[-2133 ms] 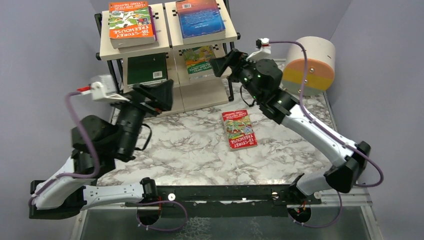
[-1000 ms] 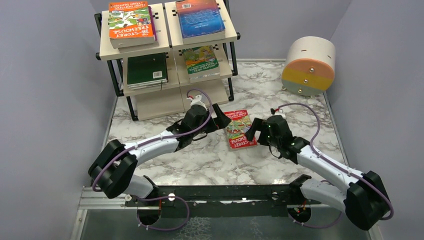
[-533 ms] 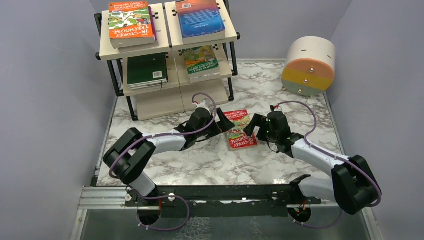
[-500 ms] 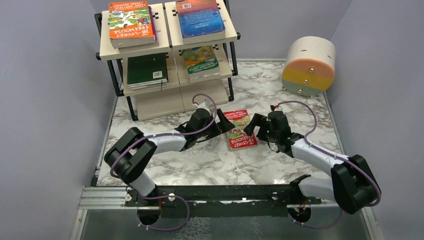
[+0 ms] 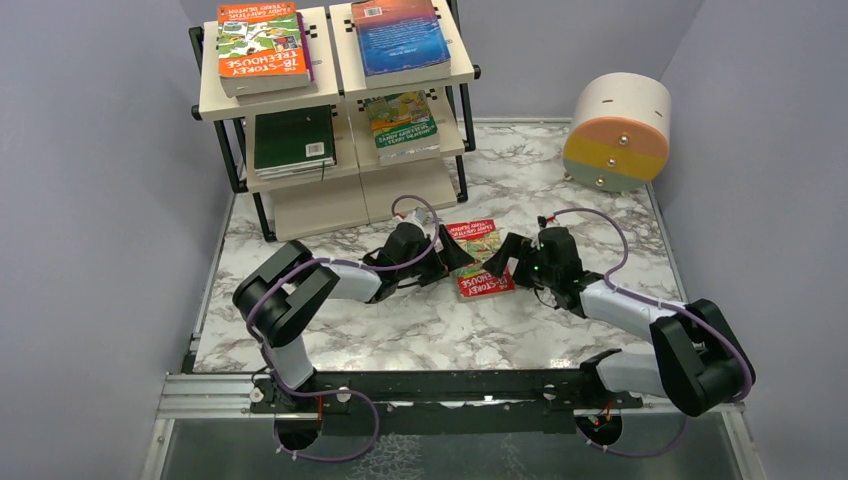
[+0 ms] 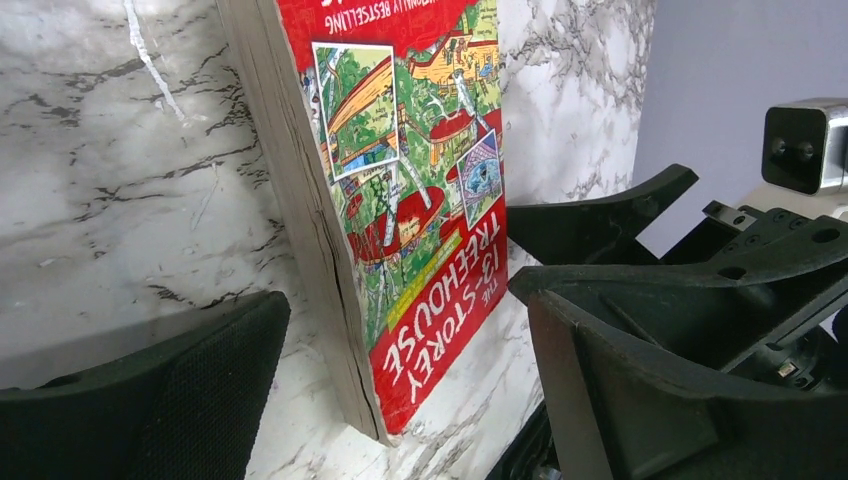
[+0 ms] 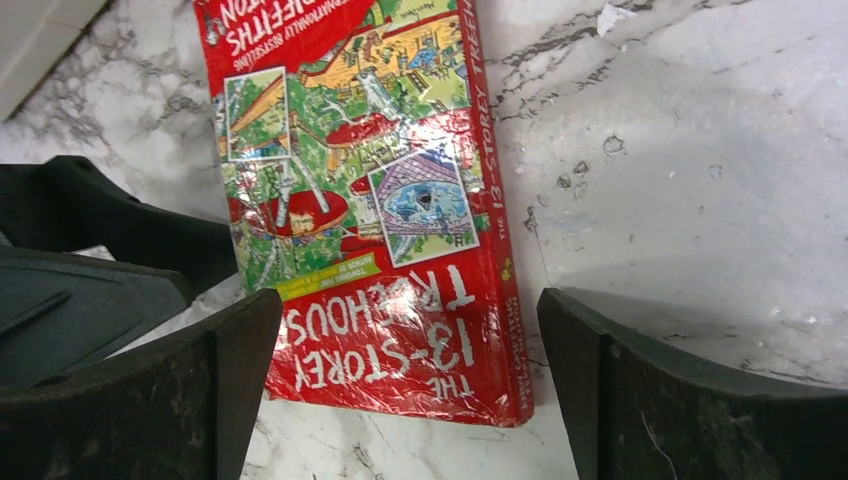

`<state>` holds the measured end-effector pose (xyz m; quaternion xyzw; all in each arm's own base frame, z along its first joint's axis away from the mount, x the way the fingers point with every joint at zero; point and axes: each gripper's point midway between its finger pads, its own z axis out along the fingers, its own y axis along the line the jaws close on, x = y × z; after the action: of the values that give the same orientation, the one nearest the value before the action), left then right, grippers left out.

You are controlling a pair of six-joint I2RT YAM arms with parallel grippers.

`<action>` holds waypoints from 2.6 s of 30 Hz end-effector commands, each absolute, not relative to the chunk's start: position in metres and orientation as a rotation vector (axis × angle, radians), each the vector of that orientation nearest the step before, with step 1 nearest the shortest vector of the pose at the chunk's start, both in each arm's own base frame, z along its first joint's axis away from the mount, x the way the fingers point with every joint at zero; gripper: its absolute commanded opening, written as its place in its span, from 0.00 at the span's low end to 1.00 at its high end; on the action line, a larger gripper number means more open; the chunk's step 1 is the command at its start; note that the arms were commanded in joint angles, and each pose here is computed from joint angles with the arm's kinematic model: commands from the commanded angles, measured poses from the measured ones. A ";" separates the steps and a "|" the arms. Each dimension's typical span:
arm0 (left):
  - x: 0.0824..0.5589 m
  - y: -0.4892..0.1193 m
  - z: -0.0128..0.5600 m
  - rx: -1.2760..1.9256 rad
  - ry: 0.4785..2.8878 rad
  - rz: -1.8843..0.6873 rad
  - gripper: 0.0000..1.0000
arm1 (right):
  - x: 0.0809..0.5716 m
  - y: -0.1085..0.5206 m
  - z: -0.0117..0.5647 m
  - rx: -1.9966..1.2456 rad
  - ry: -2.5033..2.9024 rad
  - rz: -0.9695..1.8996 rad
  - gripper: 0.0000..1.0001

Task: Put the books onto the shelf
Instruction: Pick up the book from the center of the board.

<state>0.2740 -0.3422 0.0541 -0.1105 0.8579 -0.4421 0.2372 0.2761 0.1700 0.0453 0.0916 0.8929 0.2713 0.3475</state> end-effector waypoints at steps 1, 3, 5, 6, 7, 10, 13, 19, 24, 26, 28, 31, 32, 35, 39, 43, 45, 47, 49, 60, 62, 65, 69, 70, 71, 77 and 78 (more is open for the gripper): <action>0.276 -0.354 0.061 -0.288 2.325 -1.298 0.83 | 0.276 0.178 0.046 0.233 2.297 0.795 0.98; 0.276 -0.356 0.061 -0.288 2.321 -1.305 0.83 | 0.274 0.180 0.045 0.236 2.300 0.824 0.98; 0.277 -0.357 0.060 -0.292 2.319 -1.315 0.82 | 0.273 0.182 0.044 0.239 2.302 0.850 0.98; 0.277 -0.358 0.061 -0.292 2.315 -1.325 0.81 | 0.273 0.183 0.044 0.239 2.298 0.863 0.98; 0.277 -0.360 0.062 -0.292 2.310 -1.336 0.81 | 0.273 0.184 0.045 0.236 2.295 0.877 0.97; 0.278 -0.363 0.068 -0.293 2.285 -1.373 0.79 | 0.269 0.188 0.046 0.225 2.285 0.922 0.97; 0.279 -0.365 0.079 -0.284 2.250 -1.405 0.77 | 0.267 0.190 0.047 0.224 2.282 0.952 0.97; 0.278 -0.367 0.107 -0.260 2.175 -1.457 0.74 | 0.264 0.190 0.044 0.229 2.285 0.978 0.97; 0.276 -0.368 0.127 -0.249 2.125 -1.495 0.73 | 0.263 0.190 0.042 0.230 2.291 0.989 0.97; 0.275 -0.369 0.133 -0.242 2.108 -1.508 0.73 | 0.263 0.190 0.042 0.232 2.292 0.990 0.97; 0.275 -0.371 0.136 -0.234 2.102 -1.514 0.72 | 0.263 0.190 0.042 0.231 2.291 0.990 0.97; 0.273 -0.374 0.133 -0.227 2.114 -1.519 0.71 | 0.263 0.190 0.042 0.235 2.293 0.993 0.97; 0.271 -0.375 0.131 -0.226 2.118 -1.522 0.70 | 0.263 0.190 0.041 0.233 2.293 0.994 0.97; 0.268 -0.379 0.129 -0.217 2.122 -1.533 0.68 | 0.262 0.190 0.041 0.237 2.293 0.997 0.97; 0.265 -0.385 0.113 -0.215 2.161 -1.528 0.66 | 0.262 0.189 0.041 0.238 2.294 0.998 0.96; 0.263 -0.390 0.108 -0.209 2.173 -1.534 0.65 | 0.262 0.188 0.041 0.236 2.292 0.999 0.96; 0.262 -0.392 0.106 -0.207 2.179 -1.535 0.64 | 0.262 0.188 0.042 0.237 2.291 0.999 0.96; 0.262 -0.393 0.104 -0.208 2.184 -1.535 0.63 | 0.263 0.188 0.042 0.236 2.289 0.998 0.96; 0.263 -0.394 0.104 -0.210 2.182 -1.537 0.60 | 0.263 0.188 0.042 0.234 2.292 0.999 0.96; 0.263 -0.390 0.112 -0.211 2.158 -1.534 0.29 | 0.265 0.184 0.043 0.251 2.294 0.983 0.96; 0.262 -0.388 0.115 -0.209 2.150 -1.536 0.19 | 0.266 0.181 0.047 0.255 2.284 0.975 0.96; 0.263 -0.383 0.120 -0.210 2.134 -1.534 0.02 | 0.267 0.177 0.054 0.252 2.265 0.975 0.96; 0.267 -0.373 0.129 -0.229 2.104 -1.533 0.00 | 0.269 0.170 0.070 0.244 2.228 1.001 0.96; 0.267 -0.370 0.133 -0.237 2.094 -1.535 0.00 | 0.269 0.169 0.074 0.236 2.217 1.011 0.97; 0.268 -0.366 0.136 -0.245 2.083 -1.537 0.00 | 0.269 0.168 0.079 0.223 2.206 1.020 0.97; 0.272 -0.347 0.173 -0.255 1.976 -1.568 0.00 | 0.268 0.168 0.105 0.190 2.165 1.112 0.97; 0.272 -0.344 0.178 -0.255 1.961 -1.574 0.00 | 0.267 0.168 0.109 0.200 2.156 1.143 0.97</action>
<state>0.2660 -0.3492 0.1200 -0.1128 0.7917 -0.5427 0.2568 0.2731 0.1615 0.0871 0.0968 0.8427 0.3965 0.3511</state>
